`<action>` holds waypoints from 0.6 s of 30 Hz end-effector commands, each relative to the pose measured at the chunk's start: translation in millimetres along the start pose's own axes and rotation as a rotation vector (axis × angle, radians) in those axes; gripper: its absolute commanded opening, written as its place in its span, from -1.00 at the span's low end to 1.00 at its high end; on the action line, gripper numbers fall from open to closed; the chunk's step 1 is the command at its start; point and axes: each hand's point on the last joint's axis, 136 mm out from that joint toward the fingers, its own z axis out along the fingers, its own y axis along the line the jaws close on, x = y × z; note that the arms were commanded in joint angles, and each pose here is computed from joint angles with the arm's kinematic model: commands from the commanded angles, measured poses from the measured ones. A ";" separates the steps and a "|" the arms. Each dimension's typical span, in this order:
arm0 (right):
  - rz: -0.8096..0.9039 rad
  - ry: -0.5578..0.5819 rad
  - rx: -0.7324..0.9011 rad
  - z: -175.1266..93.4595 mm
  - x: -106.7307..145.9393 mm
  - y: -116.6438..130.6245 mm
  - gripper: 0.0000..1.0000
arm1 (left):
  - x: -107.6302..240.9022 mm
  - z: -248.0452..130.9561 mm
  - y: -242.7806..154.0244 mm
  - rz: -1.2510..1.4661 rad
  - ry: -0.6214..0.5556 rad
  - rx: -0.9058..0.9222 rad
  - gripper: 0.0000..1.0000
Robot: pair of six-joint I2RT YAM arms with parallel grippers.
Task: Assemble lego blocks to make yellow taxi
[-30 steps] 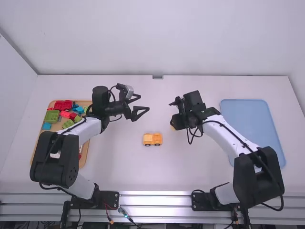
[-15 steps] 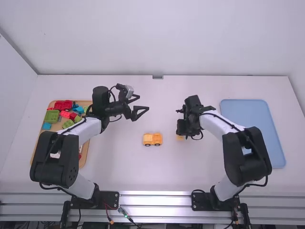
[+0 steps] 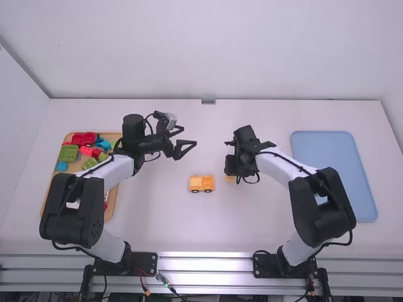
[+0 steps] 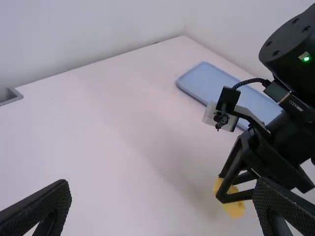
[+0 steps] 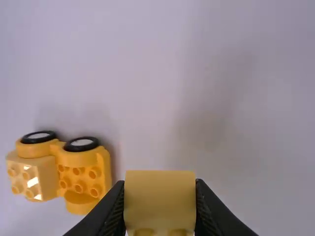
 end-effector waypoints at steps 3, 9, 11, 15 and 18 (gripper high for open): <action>0.295 -0.014 0.063 0.2 -1.6 -7.5 -1.00 | 1.8 -0.3 1.0 0.005 0.004 0.003 0.98; 0.651 -0.029 0.086 -1.3 -1.3 -16.3 -1.00 | 1.5 -0.3 1.0 0.003 0.003 0.004 0.98; 0.761 -0.032 0.089 -1.3 -0.2 -16.4 -1.00 | 1.6 -0.3 0.8 0.003 0.003 0.004 0.98; 1.052 -0.011 0.125 -1.0 12.3 -18.3 -1.00 | 2.3 -0.3 0.8 -0.008 0.006 0.004 0.98; 1.195 -0.001 0.157 -1.9 19.9 -21.8 -1.00 | 2.2 -0.2 0.1 -0.016 0.006 0.008 0.98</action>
